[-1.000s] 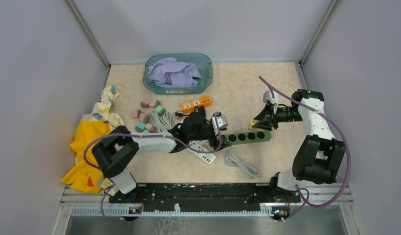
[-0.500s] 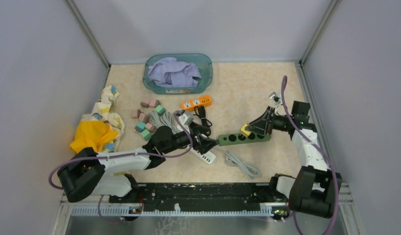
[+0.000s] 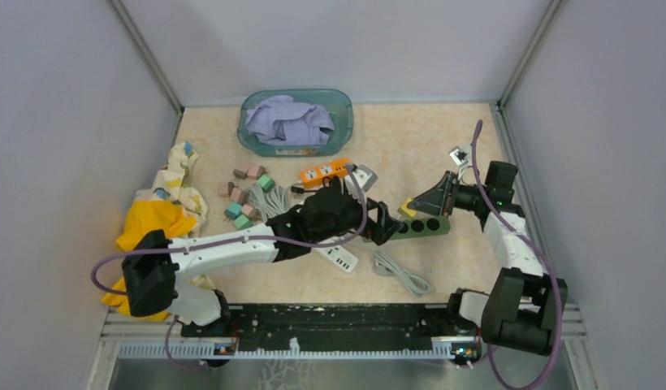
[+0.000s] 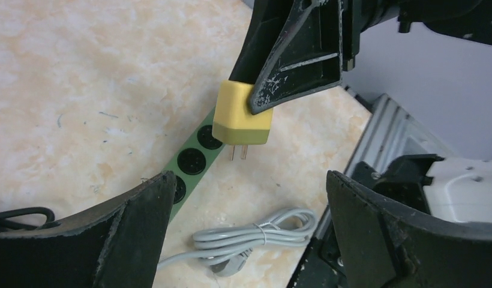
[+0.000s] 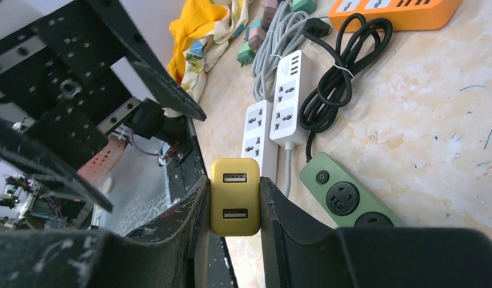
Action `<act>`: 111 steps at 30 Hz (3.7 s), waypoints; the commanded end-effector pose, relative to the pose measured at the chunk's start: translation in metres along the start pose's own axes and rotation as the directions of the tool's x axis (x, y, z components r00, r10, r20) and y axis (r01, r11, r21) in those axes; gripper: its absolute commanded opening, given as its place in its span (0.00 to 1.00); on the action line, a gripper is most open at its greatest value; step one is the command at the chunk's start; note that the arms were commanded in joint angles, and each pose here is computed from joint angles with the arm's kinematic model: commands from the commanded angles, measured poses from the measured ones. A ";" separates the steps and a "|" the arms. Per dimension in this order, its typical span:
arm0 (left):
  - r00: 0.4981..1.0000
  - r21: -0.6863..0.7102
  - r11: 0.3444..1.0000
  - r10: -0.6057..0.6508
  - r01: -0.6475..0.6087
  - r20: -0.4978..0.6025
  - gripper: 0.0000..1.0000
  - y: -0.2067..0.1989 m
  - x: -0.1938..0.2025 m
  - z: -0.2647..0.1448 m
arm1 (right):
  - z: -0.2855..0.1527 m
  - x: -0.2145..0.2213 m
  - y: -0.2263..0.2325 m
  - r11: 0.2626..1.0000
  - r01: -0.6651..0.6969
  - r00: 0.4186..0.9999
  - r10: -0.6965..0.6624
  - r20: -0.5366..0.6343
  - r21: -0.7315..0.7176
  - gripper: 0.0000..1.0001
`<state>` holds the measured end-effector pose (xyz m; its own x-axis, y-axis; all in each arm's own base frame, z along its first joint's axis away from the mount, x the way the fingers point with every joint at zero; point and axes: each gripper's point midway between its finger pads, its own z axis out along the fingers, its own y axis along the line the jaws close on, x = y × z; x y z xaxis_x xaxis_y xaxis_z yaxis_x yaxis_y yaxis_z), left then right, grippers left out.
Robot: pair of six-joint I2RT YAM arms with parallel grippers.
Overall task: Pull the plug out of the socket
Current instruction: Place the plug at the center of the board.
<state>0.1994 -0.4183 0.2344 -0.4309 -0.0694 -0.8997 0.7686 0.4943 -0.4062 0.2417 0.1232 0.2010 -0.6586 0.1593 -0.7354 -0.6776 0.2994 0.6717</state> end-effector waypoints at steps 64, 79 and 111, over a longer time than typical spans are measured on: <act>0.962 -0.310 0.920 0.182 -0.239 -0.201 0.99 0.021 0.009 0.025 | 0.013 0.000 0.006 0.999 0.011 0.999 -0.013 -0.045 -0.050 0.00; 0.952 -0.151 0.951 0.238 -0.268 -0.191 1.00 0.011 0.019 0.023 | 0.014 0.000 0.007 0.999 0.008 0.999 -0.010 -0.048 -0.053 0.00; 0.978 -0.268 0.954 0.081 -0.132 -0.194 0.96 0.017 0.016 0.046 | 0.019 0.003 0.002 0.998 -0.043 0.997 0.040 -0.064 -0.041 0.01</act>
<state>0.2219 -0.4451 0.2081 -0.4330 0.1393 -0.8906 0.6823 0.6963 -0.2228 0.2383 0.1408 0.1849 -0.7346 0.1194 -0.6679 -0.6261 0.2599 0.7351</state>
